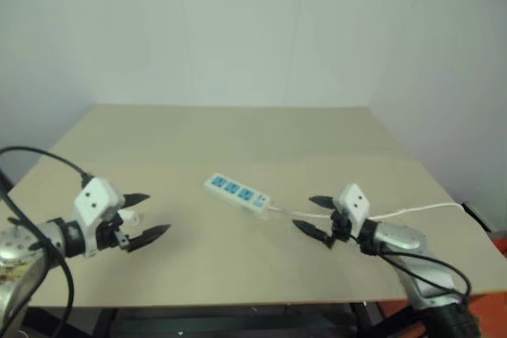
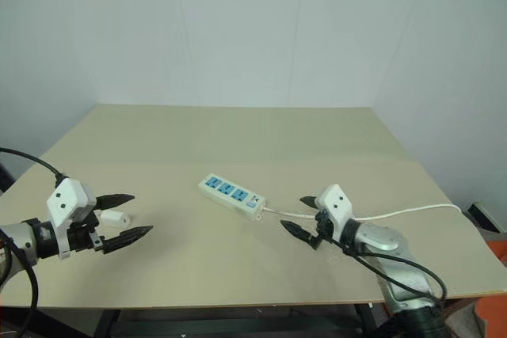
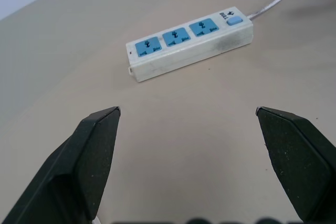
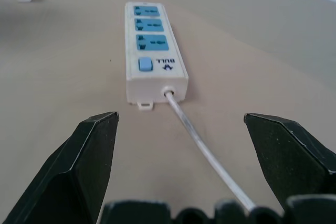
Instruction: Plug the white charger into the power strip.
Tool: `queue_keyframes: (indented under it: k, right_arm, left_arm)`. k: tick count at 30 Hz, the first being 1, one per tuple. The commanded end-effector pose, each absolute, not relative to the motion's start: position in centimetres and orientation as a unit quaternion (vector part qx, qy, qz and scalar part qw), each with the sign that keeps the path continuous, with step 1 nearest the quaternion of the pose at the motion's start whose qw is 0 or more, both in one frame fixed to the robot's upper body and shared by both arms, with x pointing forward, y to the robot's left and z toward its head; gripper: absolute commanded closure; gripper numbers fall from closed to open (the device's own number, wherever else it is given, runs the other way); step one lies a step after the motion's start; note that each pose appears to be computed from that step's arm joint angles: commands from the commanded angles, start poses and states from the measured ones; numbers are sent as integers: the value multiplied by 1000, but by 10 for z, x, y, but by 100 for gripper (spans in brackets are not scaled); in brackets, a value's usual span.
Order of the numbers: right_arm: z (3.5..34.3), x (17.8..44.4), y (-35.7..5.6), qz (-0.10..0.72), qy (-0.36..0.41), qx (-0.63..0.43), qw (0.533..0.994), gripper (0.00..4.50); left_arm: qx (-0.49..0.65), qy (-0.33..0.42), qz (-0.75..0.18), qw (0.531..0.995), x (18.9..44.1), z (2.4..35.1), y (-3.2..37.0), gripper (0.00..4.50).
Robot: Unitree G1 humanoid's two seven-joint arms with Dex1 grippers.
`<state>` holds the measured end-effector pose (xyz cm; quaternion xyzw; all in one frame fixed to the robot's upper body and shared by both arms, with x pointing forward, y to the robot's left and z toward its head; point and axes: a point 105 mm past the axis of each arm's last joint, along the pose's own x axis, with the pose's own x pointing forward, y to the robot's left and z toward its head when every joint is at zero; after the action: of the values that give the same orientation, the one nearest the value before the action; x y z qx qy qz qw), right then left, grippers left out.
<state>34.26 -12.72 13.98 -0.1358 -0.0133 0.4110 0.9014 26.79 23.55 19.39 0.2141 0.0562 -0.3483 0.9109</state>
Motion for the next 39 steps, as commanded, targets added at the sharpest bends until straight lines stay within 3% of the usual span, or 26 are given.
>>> queue_keyframes:
  k: [1,8,14,39]
  right_arm:
    - [151,357,-97,432,-63,-125,891,3]
    - [143,393,-54,462,-72,-93,879,3]
    - [135,411,-46,466,-54,-92,878,3]
    - [88,403,-17,509,40,-105,854,3]
  left_arm:
    - [224,35,-350,909,271,202,233,0]
    - [225,27,-357,906,275,203,229,0]
    - [226,24,-358,906,270,205,230,0]
    - [206,7,-382,901,257,211,226,0]
